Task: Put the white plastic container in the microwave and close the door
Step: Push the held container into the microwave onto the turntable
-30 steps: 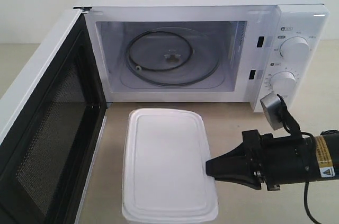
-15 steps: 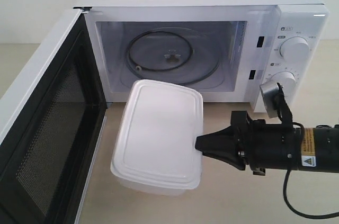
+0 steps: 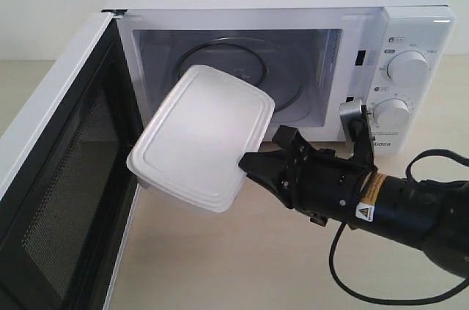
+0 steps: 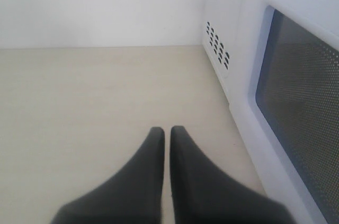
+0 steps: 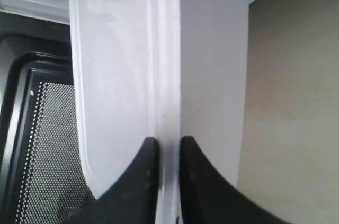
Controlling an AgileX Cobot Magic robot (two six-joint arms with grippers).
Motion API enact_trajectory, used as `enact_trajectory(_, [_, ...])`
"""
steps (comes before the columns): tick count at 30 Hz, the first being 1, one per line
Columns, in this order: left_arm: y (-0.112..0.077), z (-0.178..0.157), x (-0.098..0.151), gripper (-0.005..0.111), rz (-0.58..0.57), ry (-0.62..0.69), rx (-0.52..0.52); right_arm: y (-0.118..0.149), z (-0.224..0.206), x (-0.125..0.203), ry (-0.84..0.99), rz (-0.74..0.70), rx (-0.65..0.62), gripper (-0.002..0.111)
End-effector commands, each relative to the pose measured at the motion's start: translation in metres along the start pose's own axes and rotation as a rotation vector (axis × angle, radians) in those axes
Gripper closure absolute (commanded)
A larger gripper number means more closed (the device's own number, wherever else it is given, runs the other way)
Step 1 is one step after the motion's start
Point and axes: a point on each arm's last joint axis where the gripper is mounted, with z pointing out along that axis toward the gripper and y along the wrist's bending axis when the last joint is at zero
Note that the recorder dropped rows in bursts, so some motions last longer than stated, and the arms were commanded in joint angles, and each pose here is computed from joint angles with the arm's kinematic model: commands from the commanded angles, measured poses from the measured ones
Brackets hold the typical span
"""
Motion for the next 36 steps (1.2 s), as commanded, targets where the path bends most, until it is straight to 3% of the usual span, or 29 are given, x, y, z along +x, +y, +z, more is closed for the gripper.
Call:
enact_trajectory(1, [0.0, 0.0, 0.001, 0.102, -0.004, 0.0, -0.001, 0.009, 0.008, 0.005, -0.126, 0.01, -0.01, 0.109])
enact_trajectory(13, [0.0, 0.0, 0.001, 0.102, -0.004, 0.0, -0.001, 0.014, 0.02, 0.01, -0.469, 0.199, 0.107, 0.109])
enact_trajectory(36, [0.0, 0.0, 0.001, 0.102, -0.004, 0.0, -0.001, 0.067, 0.073, -0.027, -0.643, 0.226, 0.174, 0.109])
